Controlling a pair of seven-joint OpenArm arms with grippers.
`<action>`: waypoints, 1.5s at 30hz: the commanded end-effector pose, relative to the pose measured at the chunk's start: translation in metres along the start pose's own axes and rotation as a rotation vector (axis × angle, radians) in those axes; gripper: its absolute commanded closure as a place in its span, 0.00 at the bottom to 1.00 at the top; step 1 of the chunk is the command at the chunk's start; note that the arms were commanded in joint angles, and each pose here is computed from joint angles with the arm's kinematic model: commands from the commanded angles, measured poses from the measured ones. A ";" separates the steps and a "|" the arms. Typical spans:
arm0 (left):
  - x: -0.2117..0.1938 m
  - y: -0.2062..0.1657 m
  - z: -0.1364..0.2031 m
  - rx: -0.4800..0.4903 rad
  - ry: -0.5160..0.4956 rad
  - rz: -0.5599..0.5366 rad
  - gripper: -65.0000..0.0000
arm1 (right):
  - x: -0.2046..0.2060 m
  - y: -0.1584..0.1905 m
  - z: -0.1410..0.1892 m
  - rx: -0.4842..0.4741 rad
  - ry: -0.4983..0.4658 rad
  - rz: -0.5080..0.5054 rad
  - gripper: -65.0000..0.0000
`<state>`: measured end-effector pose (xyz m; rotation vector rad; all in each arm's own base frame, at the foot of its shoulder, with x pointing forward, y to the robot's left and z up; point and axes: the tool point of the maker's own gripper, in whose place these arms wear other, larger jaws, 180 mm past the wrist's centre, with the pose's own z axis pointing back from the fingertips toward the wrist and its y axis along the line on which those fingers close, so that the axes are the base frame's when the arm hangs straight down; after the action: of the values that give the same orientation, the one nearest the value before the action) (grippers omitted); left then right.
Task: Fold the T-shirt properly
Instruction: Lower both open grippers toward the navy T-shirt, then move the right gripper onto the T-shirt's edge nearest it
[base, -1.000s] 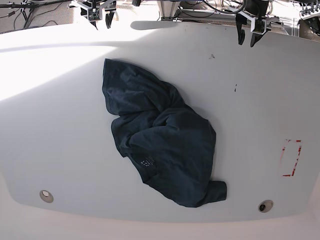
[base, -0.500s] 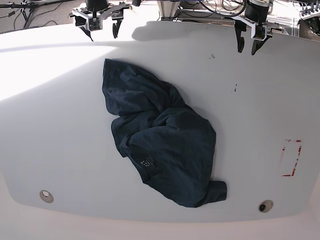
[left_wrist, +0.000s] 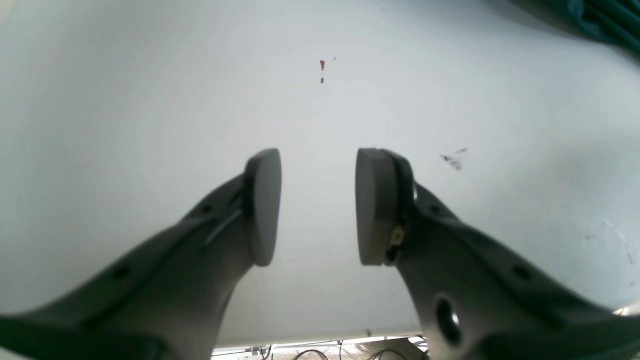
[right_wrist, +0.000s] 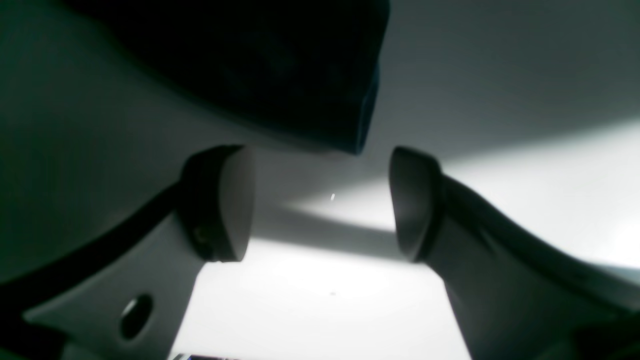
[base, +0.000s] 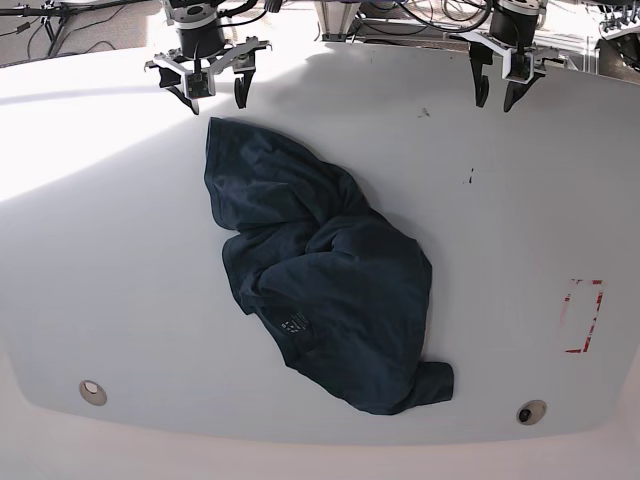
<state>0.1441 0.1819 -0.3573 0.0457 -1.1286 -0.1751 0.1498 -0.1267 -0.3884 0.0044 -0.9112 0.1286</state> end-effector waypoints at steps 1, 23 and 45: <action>0.016 0.001 -0.001 0.002 -0.053 -0.008 0.60 | 0.016 0.002 -0.002 -0.002 -0.044 0.008 0.37; 0.032 0.007 -0.022 0.016 -0.090 -0.023 0.56 | 0.060 -0.049 -0.033 -0.159 -0.108 -0.069 0.37; 0.029 0.010 -0.023 0.021 -0.076 -0.031 0.55 | 0.052 -0.020 -0.074 -0.005 -0.078 -0.073 0.41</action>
<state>0.1775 0.1835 -0.3484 0.0645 -1.1749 -0.1926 0.2379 -0.1462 -0.3928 0.0006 -0.9675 0.0396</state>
